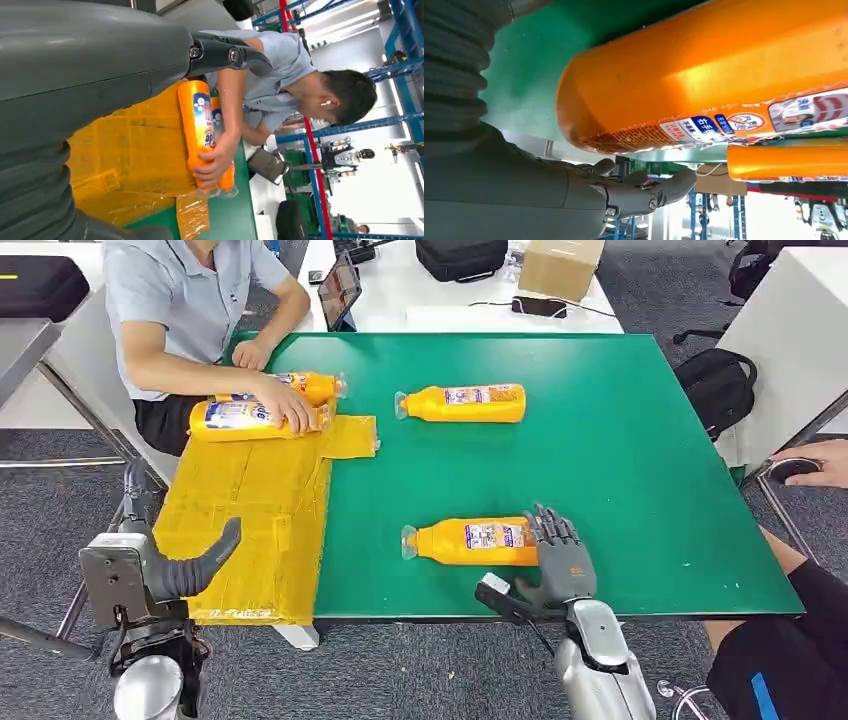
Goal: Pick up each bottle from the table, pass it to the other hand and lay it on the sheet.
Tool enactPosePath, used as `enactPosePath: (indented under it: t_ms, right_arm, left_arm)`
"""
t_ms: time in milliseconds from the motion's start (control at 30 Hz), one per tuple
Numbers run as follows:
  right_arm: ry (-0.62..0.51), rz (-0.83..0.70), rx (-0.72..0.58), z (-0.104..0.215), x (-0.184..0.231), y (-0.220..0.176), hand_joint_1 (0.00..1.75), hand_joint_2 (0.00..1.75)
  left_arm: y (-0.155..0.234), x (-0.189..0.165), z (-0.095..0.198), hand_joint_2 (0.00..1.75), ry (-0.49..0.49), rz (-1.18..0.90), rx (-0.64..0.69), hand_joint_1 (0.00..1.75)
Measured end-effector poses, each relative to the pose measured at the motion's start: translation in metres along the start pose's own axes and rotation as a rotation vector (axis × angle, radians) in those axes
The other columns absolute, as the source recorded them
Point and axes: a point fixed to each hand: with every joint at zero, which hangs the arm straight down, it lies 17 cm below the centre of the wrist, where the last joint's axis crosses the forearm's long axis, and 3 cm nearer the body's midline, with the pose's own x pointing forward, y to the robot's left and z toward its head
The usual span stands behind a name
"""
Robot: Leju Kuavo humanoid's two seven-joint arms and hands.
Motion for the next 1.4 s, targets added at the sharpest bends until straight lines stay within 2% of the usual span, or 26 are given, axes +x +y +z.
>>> enactPosePath:
  t_ms: [367,500,600,633,667,700,1000,1267,1400]
  right_arm:
    - [-0.029,0.019,-0.028,-0.012,0.000,-0.003,0.00,1.75]
    - [-0.036,0.010,0.000,-0.019,0.005,0.003,0.00,1.75]
    - [0.005,-0.007,0.072,-0.025,0.004,0.017,0.00,1.75]
    - [0.024,-0.014,0.115,-0.024,0.002,0.028,0.12,1.75]
    - [0.034,-0.016,0.134,-0.027,0.002,0.030,1.45,1.75]
    - [0.047,-0.019,0.176,-0.027,0.002,0.039,1.75,1.75]
    - [0.054,0.020,0.327,-0.034,-0.006,0.064,1.75,1.75]
    - [0.053,0.033,0.363,-0.038,-0.011,0.066,1.75,1.75]
    - [-0.005,0.000,0.372,-0.037,-0.003,0.068,1.75,1.75]
  left_arm:
    - [-0.007,-0.002,0.000,1.75,0.002,0.019,-0.019,0.00]
    - [-0.011,-0.005,-0.001,1.75,0.012,0.035,-0.028,0.00]
    - [-0.013,-0.009,0.000,1.75,0.023,0.042,-0.033,0.00]
    - [-0.014,-0.010,0.000,1.75,0.025,0.043,-0.034,0.00]
    - [-0.014,-0.010,0.000,1.75,0.026,0.043,-0.034,0.00]
    - [-0.015,-0.011,0.000,1.75,0.028,0.047,-0.035,0.00]
    - [-0.022,-0.019,0.001,1.75,0.051,0.072,-0.060,0.00]
    - [-0.023,-0.021,0.001,1.75,0.056,0.080,-0.062,0.00]
    - [-0.025,-0.021,0.000,1.75,0.058,0.087,-0.071,0.00]
